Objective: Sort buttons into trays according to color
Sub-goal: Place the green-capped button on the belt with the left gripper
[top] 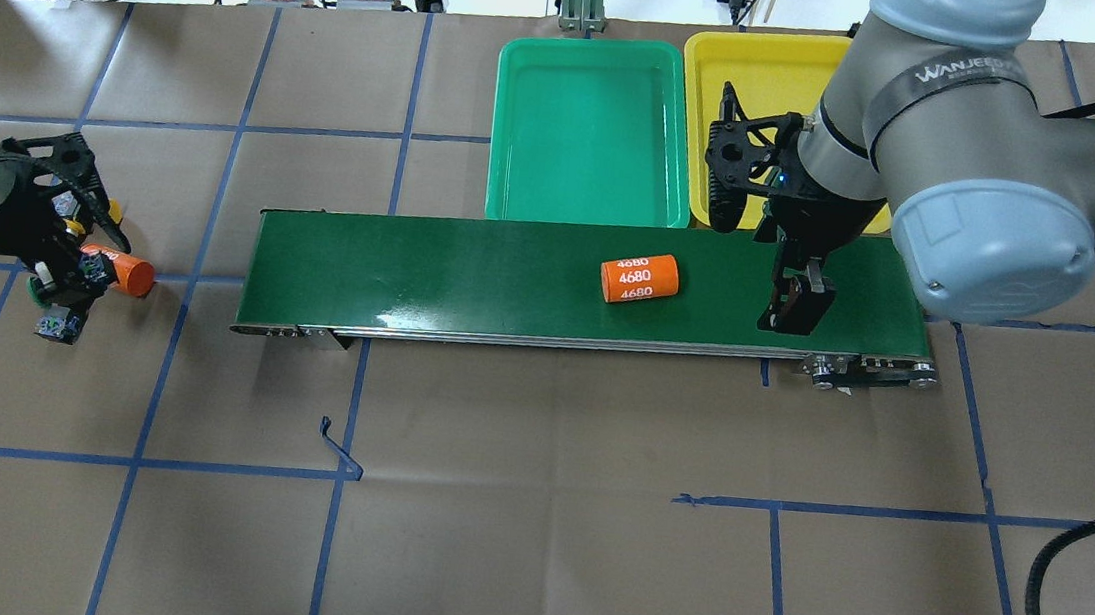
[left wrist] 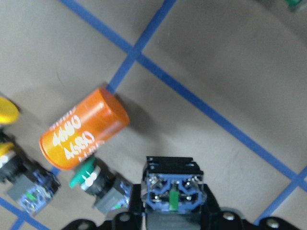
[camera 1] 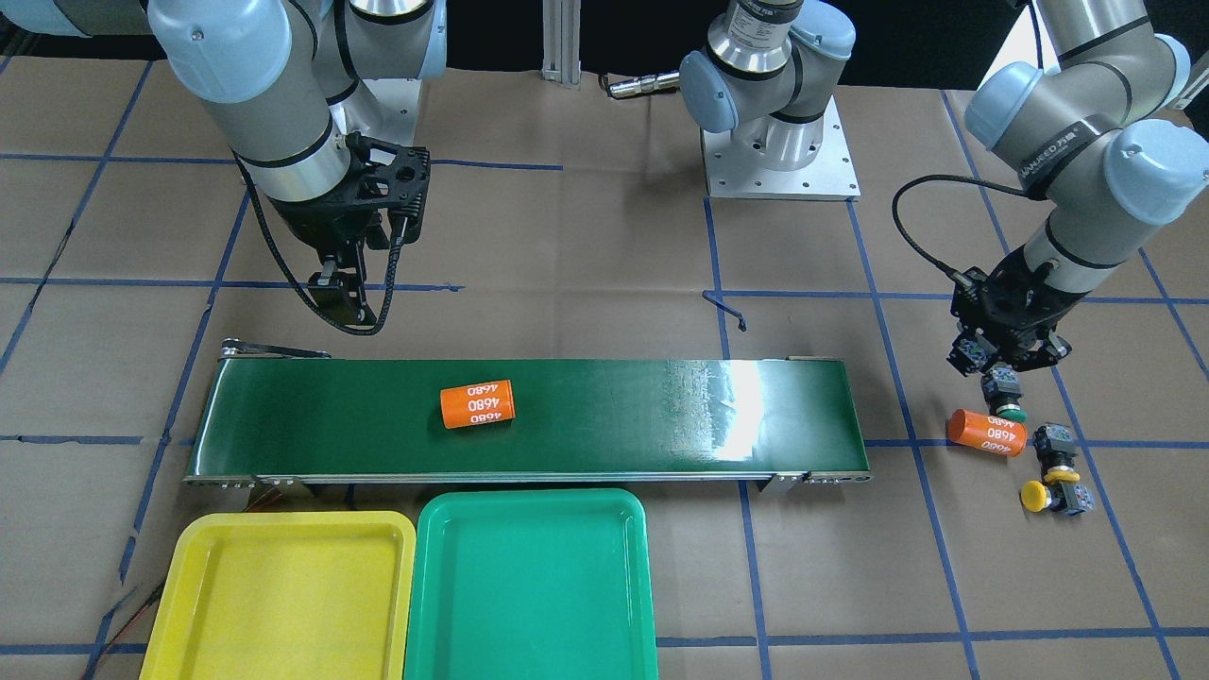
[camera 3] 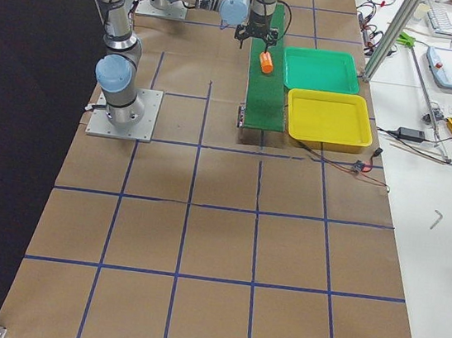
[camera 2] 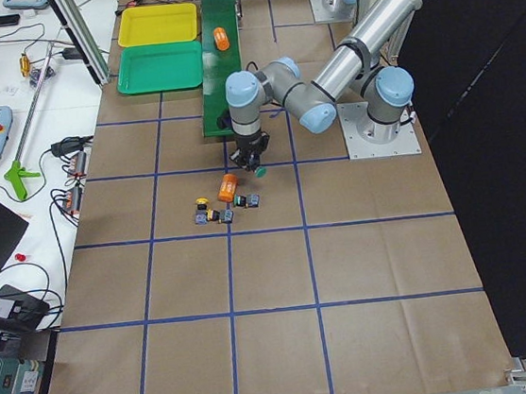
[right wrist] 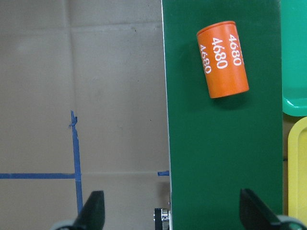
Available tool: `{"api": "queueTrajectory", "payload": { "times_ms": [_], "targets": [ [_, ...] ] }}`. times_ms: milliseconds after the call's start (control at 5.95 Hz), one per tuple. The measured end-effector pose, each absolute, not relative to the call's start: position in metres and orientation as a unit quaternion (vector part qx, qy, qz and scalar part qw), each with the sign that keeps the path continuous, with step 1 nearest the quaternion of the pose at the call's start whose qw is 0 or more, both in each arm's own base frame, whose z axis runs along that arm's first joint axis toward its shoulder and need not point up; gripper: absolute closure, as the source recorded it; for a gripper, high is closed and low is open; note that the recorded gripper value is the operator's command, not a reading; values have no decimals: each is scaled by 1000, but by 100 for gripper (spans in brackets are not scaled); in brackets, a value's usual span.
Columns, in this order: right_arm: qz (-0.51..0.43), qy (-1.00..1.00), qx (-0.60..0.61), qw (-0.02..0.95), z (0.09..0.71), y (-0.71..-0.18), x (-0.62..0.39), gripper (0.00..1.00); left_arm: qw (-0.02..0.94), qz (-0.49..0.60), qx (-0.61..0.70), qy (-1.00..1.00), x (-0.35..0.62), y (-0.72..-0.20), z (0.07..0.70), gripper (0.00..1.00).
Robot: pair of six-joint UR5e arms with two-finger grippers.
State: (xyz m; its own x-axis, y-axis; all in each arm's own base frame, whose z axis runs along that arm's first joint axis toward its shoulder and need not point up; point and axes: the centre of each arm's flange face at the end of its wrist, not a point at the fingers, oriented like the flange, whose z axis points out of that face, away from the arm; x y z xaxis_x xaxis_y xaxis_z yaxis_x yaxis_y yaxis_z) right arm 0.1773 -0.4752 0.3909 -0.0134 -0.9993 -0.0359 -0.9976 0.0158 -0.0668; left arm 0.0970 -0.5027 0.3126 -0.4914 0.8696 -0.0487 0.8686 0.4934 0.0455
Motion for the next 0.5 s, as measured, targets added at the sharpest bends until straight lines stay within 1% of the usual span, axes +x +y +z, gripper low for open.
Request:
{"api": "queueTrajectory", "payload": {
  "times_ms": [168, 336, 505],
  "targets": [
    [-11, 709, -704, 36, 391, -474, 177, 0, 27, 7, 554, 832, 46, -527, 336, 100],
    [-13, 710, -704, 34, 392, -474, 177, 0, 10, 10, 609, 793, -5, -547, 338, 100],
    [-14, 711, -702, 34, 392, -474, 177, 0, -12, 11, 652, 758, -51, -560, 320, 99]
  ]
}}
